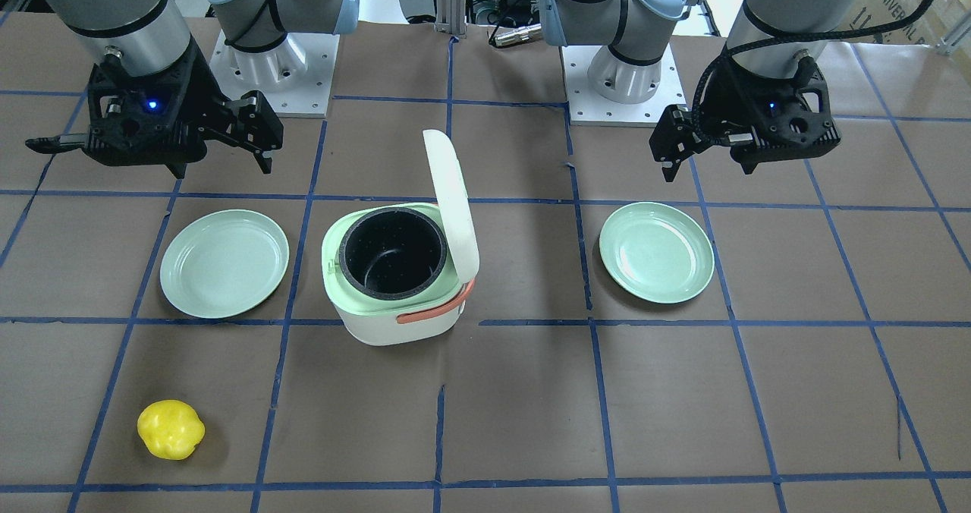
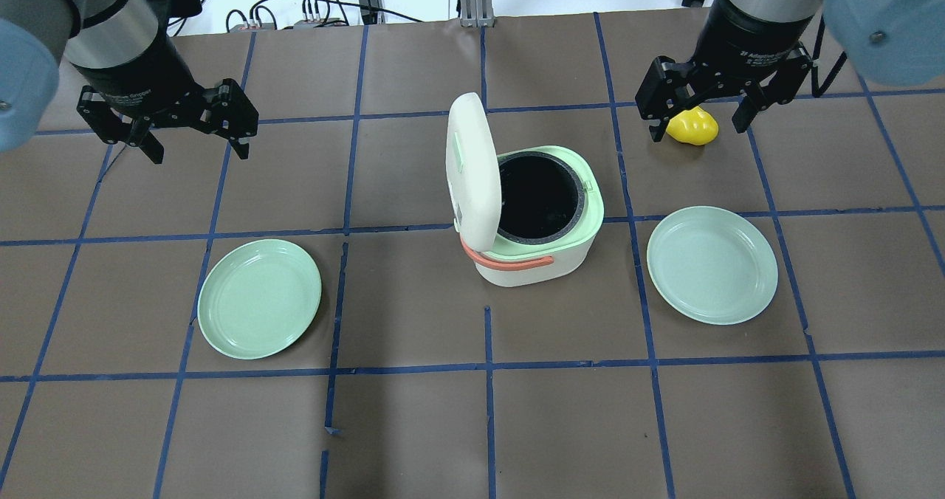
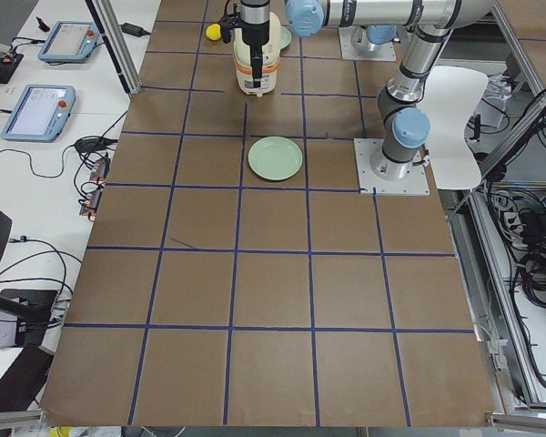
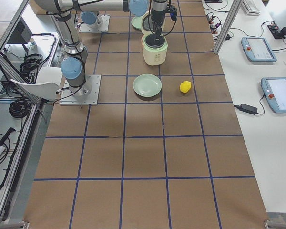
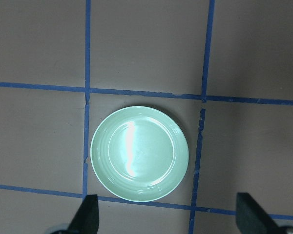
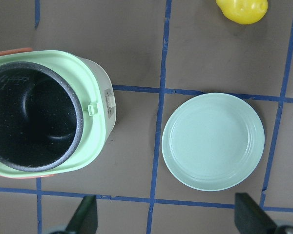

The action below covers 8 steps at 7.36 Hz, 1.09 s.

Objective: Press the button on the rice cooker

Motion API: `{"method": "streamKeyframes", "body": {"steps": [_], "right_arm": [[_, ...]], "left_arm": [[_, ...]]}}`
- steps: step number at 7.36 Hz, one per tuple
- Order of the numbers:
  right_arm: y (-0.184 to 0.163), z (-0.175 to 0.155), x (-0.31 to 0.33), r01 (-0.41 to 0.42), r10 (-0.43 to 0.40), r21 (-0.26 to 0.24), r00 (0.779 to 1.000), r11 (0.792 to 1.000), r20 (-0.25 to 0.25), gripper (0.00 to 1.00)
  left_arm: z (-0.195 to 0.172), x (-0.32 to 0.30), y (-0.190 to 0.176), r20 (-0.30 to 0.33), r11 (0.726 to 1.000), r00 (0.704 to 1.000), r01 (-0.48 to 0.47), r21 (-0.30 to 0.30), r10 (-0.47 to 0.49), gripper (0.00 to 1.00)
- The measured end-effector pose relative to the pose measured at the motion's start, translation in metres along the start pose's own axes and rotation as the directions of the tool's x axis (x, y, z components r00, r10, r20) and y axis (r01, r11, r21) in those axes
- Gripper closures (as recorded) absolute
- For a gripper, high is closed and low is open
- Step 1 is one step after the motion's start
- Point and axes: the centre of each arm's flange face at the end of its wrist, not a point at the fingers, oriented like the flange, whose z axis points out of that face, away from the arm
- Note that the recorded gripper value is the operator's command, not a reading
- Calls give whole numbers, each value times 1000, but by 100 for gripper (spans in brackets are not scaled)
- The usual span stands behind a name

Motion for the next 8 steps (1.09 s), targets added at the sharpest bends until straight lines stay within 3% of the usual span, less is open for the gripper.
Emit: {"method": "streamKeyframes", "body": {"steps": [8], "right_arm": [[-4, 1, 1, 5, -5, 21, 1000, 1000, -1, 0]], "left_arm": [[0, 0, 0, 0, 1000, 1000, 0, 0, 0, 0]]}}
